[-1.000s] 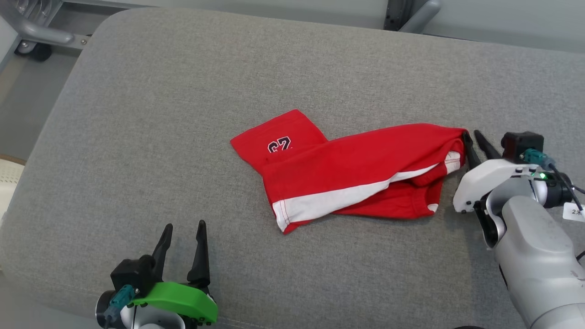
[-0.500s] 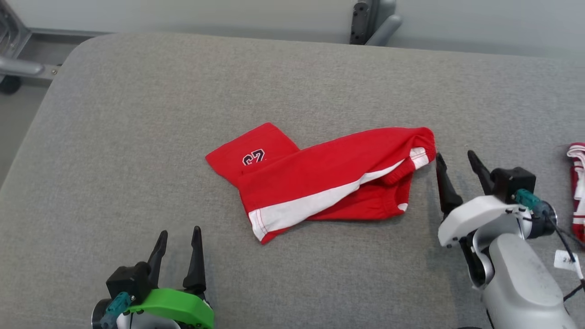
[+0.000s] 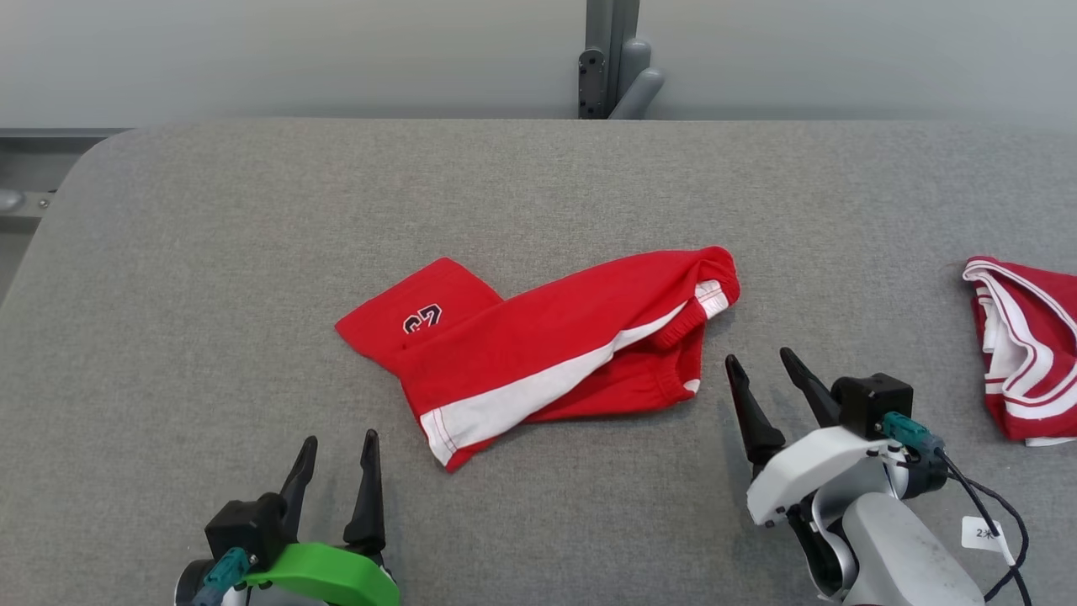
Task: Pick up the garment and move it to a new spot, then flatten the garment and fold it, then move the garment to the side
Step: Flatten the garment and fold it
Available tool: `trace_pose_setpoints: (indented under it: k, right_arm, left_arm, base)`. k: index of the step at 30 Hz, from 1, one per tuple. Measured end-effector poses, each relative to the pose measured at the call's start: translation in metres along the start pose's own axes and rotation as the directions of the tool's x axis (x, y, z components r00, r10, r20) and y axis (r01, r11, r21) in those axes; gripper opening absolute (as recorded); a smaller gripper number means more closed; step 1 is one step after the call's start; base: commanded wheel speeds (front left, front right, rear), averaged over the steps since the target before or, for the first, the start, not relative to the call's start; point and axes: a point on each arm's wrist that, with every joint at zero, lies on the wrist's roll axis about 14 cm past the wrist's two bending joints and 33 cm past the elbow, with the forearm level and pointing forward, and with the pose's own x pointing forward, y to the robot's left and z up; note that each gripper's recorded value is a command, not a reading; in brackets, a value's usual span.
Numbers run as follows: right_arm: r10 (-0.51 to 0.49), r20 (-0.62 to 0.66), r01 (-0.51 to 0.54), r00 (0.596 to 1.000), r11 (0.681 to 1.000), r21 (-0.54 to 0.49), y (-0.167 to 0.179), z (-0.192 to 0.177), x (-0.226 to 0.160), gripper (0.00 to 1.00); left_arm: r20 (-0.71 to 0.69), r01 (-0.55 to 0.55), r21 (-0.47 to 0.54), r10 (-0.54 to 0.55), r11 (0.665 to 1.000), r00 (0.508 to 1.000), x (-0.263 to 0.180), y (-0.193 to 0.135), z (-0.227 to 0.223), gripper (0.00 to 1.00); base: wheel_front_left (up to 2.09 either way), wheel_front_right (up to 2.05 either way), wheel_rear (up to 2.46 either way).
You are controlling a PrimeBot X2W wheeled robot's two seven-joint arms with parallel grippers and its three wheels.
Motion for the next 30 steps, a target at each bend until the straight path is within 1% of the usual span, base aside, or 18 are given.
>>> trace_pose_setpoints:
  k: [5, 6, 8, 12, 13, 15, 17, 20, 21, 23, 24, 25, 27, 30]
  right_arm:
    - [0.063, -0.011, -0.063, 0.998, 0.998, 0.002, 0.020, -0.001, 0.016, 1.00]
    - [0.063, -0.011, -0.063, 0.998, 0.998, 0.002, 0.020, -0.001, 0.016, 1.00]
    - [0.085, -0.038, -0.085, 0.996, 0.996, -0.001, 0.026, -0.010, 0.019, 1.00]
    - [0.124, -0.069, -0.124, 0.990, 0.992, -0.001, 0.038, -0.018, 0.030, 0.95]
    - [0.135, -0.075, -0.135, 0.988, 0.991, -0.004, 0.042, -0.020, 0.032, 0.95]
    - [0.149, -0.078, -0.149, 0.986, 0.989, -0.003, 0.046, -0.021, 0.037, 0.90]
    - [0.161, -0.082, -0.161, 0.984, 0.987, -0.002, 0.050, -0.023, 0.043, 0.90]
    - [0.165, -0.106, -0.167, 0.981, 0.986, -0.014, 0.049, -0.030, 0.048, 0.74]
    - [0.165, -0.116, -0.167, 0.980, 0.986, -0.015, 0.049, -0.034, 0.048, 0.70]
    - [0.170, -0.124, -0.173, 0.978, 0.985, -0.018, 0.050, -0.037, 0.052, 0.46]
    - [0.169, -0.126, -0.172, 0.978, 0.985, -0.017, 0.050, -0.037, 0.053, 0.37]
    - [0.167, -0.131, -0.171, 0.977, 0.985, -0.017, 0.050, -0.039, 0.054, 0.32]
    - [0.168, -0.136, -0.172, 0.976, 0.985, -0.021, 0.049, -0.041, 0.055, 0.37]
    - [0.162, -0.117, -0.164, 0.980, 0.986, -0.009, 0.049, -0.037, 0.055, 0.49]
  left_arm:
    - [-0.006, -0.034, 0.010, 0.034, 0.999, 0.999, -0.005, 0.011, -0.002, 1.00]
    - [-0.006, -0.034, 0.010, 0.034, 0.999, 0.999, -0.005, 0.011, -0.002, 1.00]
    - [-0.005, -0.054, 0.009, 0.054, 0.999, 0.999, -0.008, 0.017, -0.002, 1.00]
    - [-0.004, -0.088, 0.011, 0.088, 0.996, 0.996, -0.014, 0.028, -0.001, 1.00]
    - [-0.004, -0.096, 0.012, 0.096, 0.995, 0.995, -0.016, 0.031, -0.001, 1.00]
    - [-0.005, -0.111, 0.013, 0.111, 0.994, 0.994, -0.018, 0.035, -0.002, 1.00]
    - [-0.003, -0.123, 0.013, 0.123, 0.992, 0.992, -0.020, 0.039, -0.001, 1.00]
    - [-0.006, -0.137, 0.013, 0.137, 0.990, 0.991, -0.021, 0.043, -0.002, 1.00]
    - [-0.006, -0.142, 0.012, 0.142, 0.990, 0.990, -0.021, 0.044, -0.002, 1.00]
    - [-0.007, -0.150, 0.011, 0.150, 0.989, 0.989, -0.021, 0.046, -0.001, 1.00]
    - [-0.009, -0.153, 0.011, 0.154, 0.988, 0.988, -0.021, 0.047, -0.002, 1.00]
    - [-0.011, -0.158, 0.011, 0.158, 0.987, 0.987, -0.021, 0.048, -0.003, 1.00]
    - [-0.014, -0.163, 0.011, 0.164, 0.986, 0.986, -0.021, 0.049, -0.003, 1.00]
    - [-0.013, -0.163, 0.006, 0.163, 0.987, 0.987, -0.020, 0.048, -0.003, 1.00]
  base:
    - [0.00, 0.00, 0.00]
    - [0.00, 0.00, 0.00]
    - [0.00, 0.00, 0.00]
    - [0.00, 0.00, 0.00]
    - [0.00, 0.00, 0.00]
    - [0.00, 0.00, 0.00]
    - [0.00, 0.00, 0.00]
    - [0.00, 0.00, 0.00]
    - [0.00, 0.00, 0.00]
    - [0.00, 0.00, 0.00]
    - [0.00, 0.00, 0.00]
    - [0.00, 0.00, 0.00]
    - [0.00, 0.00, 0.00]
    - [0.00, 0.00, 0.00]
